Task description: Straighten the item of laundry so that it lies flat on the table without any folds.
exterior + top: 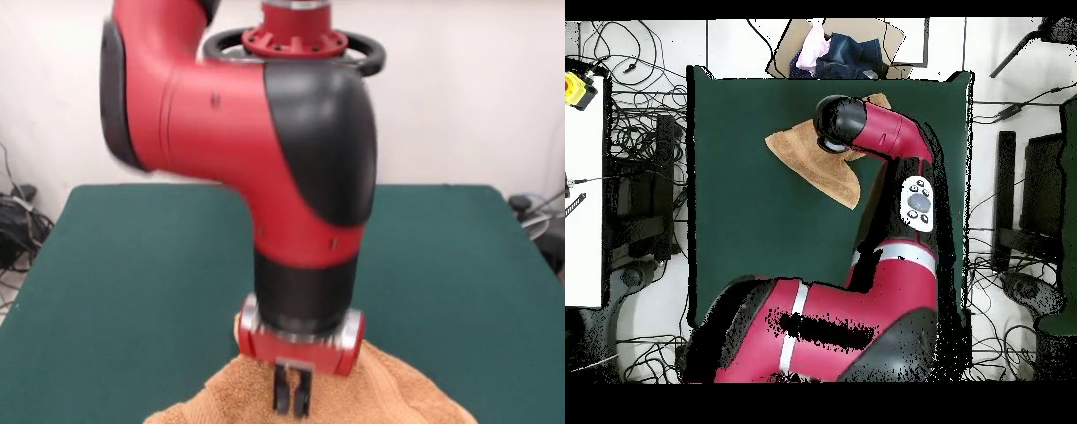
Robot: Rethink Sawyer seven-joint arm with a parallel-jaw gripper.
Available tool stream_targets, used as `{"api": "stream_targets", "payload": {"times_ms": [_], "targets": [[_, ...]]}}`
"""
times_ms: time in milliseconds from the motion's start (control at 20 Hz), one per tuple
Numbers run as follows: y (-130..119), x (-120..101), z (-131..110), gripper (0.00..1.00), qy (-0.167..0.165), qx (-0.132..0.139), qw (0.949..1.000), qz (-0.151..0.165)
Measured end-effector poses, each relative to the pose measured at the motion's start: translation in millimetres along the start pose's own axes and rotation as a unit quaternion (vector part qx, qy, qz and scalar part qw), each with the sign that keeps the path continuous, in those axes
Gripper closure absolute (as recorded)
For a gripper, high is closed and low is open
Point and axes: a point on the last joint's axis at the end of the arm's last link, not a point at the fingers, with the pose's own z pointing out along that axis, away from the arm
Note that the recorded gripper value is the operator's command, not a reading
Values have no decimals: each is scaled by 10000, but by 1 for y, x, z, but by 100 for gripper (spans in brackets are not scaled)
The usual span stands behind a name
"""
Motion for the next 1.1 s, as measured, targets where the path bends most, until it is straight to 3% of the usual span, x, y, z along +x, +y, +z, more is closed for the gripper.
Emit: {"api": "stream_targets", "payload": {"times_ms": [100, 300, 550, 750, 800, 1100], "targets": [[-2, 2, 31, 100, 37, 50, 10000, -70], [-2, -2, 67, 100, 39, 103, 9998, -176], [0, -27, 64, 100, -126, 99, 9996, -233], [0, -30, 68, 100, -180, 118, 9994, -262], [0, -30, 67, 0, -186, 129, 9994, -270], [-3, -31, 67, 0, -235, 176, 9991, -290]]}}
